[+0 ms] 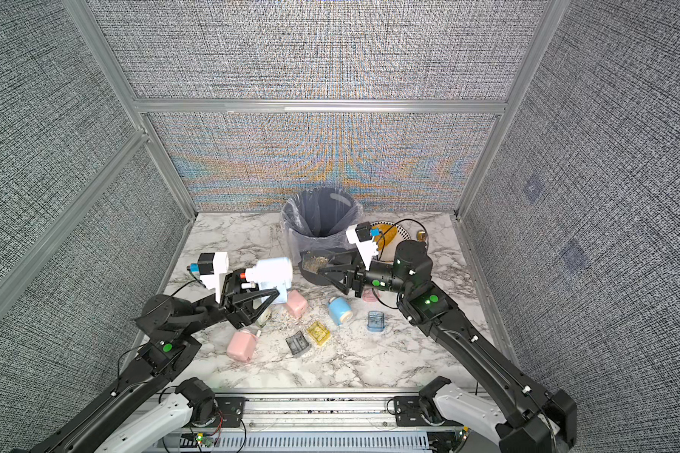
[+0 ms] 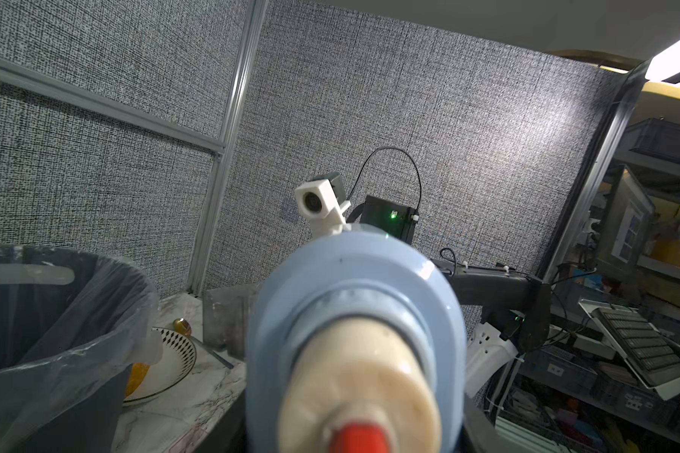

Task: Take out the pencil sharpener tray and clean the shavings
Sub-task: Open the container of the pencil sharpener, then pour the shavings into the trash bin.

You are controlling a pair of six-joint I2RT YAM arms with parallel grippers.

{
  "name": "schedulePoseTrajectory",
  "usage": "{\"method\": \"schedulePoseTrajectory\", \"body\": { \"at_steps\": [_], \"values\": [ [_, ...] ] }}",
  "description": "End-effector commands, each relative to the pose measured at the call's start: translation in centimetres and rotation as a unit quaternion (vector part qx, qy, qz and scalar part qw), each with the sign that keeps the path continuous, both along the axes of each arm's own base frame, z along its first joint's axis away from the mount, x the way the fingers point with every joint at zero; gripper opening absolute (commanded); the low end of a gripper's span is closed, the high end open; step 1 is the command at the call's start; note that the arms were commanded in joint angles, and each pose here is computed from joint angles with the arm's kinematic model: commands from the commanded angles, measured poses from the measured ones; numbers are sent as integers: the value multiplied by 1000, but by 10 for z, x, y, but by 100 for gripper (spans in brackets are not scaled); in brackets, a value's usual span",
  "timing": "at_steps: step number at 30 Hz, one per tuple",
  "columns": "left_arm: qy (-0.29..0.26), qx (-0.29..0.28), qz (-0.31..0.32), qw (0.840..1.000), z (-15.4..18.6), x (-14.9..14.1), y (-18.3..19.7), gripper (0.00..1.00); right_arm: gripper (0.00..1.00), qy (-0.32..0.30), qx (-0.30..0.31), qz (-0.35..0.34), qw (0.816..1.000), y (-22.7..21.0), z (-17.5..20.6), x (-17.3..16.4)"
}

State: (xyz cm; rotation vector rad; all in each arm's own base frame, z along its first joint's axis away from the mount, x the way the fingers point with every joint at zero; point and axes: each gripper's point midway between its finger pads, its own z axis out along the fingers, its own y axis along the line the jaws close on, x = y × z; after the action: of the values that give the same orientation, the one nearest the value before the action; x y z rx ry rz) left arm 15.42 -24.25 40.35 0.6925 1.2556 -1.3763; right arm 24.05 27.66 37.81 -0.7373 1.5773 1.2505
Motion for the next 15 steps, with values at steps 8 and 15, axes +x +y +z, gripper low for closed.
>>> {"method": "schedulePoseTrajectory", "body": {
  "at_steps": [8, 15],
  "values": [
    [-69, 59, 58, 994, -2, 19, -2, 0, 42, 111, 54, -82, 989, -2, 17, 72],
    [-64, 64, 86, 992, -2, 43, -1, 0, 44, 209, 138, -123, 960, -3, 25, 106]
  ]
}}
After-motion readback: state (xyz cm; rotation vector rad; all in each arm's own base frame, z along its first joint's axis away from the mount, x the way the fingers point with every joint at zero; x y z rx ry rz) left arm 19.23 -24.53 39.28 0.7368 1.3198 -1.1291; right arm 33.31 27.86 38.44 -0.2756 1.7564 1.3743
